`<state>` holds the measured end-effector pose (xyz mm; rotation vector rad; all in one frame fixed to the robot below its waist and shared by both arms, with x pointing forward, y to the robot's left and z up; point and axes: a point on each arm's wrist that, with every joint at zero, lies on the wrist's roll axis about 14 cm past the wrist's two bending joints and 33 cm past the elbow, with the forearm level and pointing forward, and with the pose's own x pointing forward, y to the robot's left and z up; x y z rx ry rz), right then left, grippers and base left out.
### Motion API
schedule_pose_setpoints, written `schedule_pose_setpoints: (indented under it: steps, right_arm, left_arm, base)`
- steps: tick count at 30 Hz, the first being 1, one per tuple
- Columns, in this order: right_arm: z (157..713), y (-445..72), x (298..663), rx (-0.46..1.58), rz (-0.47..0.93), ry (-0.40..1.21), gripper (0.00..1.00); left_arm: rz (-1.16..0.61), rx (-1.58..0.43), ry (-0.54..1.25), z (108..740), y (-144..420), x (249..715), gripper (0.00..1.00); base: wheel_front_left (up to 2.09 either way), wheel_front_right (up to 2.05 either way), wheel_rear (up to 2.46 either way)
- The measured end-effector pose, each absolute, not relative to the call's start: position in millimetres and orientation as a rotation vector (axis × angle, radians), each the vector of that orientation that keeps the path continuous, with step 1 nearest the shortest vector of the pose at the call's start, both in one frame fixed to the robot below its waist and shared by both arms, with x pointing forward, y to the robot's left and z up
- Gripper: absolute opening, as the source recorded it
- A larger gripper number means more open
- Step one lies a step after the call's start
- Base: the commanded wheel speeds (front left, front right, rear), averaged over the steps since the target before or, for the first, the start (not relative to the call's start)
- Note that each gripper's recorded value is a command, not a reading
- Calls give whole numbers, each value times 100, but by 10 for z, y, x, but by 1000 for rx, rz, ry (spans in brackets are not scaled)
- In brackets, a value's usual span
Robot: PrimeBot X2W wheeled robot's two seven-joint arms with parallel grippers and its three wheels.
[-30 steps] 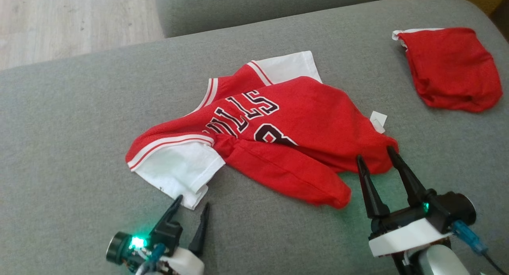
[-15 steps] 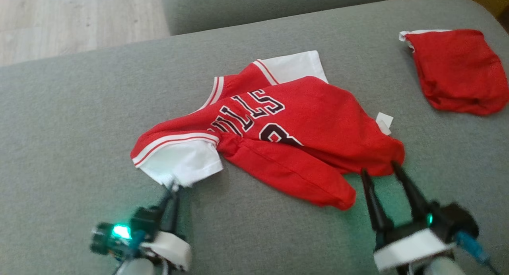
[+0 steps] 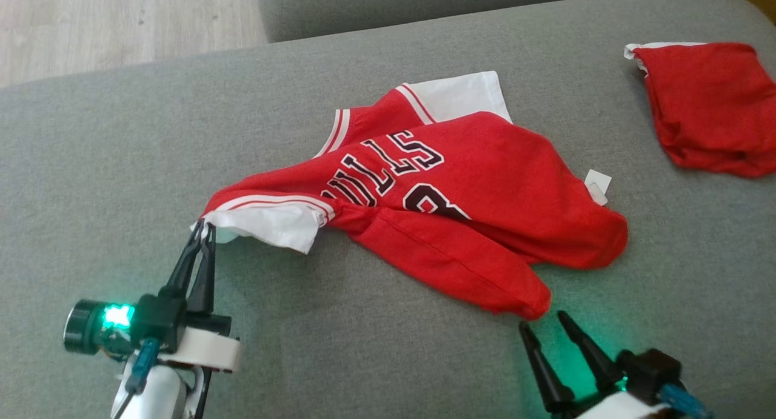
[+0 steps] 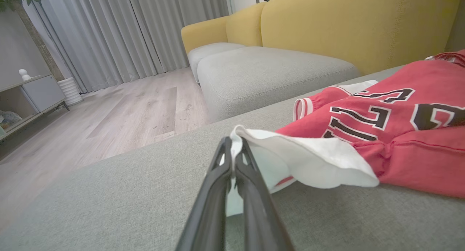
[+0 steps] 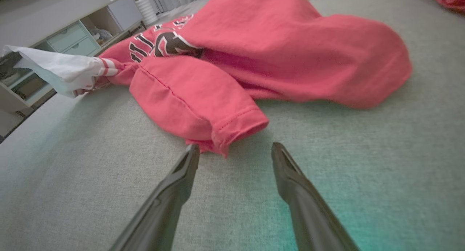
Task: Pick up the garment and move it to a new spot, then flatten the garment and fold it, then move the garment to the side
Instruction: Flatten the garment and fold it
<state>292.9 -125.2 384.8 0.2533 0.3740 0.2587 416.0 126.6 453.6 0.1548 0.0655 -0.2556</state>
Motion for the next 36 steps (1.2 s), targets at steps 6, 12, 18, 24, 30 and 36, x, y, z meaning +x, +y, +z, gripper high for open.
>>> schedule_pose_setpoints:
  steps: [6, 12, 18, 24, 30, 36]
  right_arm:
    - [3792, -1143, 2997, 263, 299, 398, 100]
    - [3742, -1077, 3015, 275, 325, 423, 36]
    - [3838, -1069, 3105, 282, 329, 387, 0]
    - [4135, -1193, 3263, 240, 320, 273, 0]
    - [4586, -1533, 3460, 167, 250, 108, 0]
    - [5214, -1982, 3560, 60, 189, -84, 0]
  left_arm:
    - [-256, 154, 60, 4552, 1268, 4163, 0]
    - [-250, 156, 73, 4526, 1294, 4155, 0]
    - [-250, 162, 75, 4514, 1304, 4167, 0]
    - [-248, 181, 51, 4602, 1320, 4200, 0]
    - [-249, 199, -71, 5000, 1342, 4274, 0]
    - [-314, 269, -317, 5830, 1296, 4327, 0]
  base:
    - [0, 0, 0]
    - [0, 0, 0]
    - [0, 0, 0]
    - [0, 0, 0]
    - [0, 0, 0]
    - [0, 0, 0]
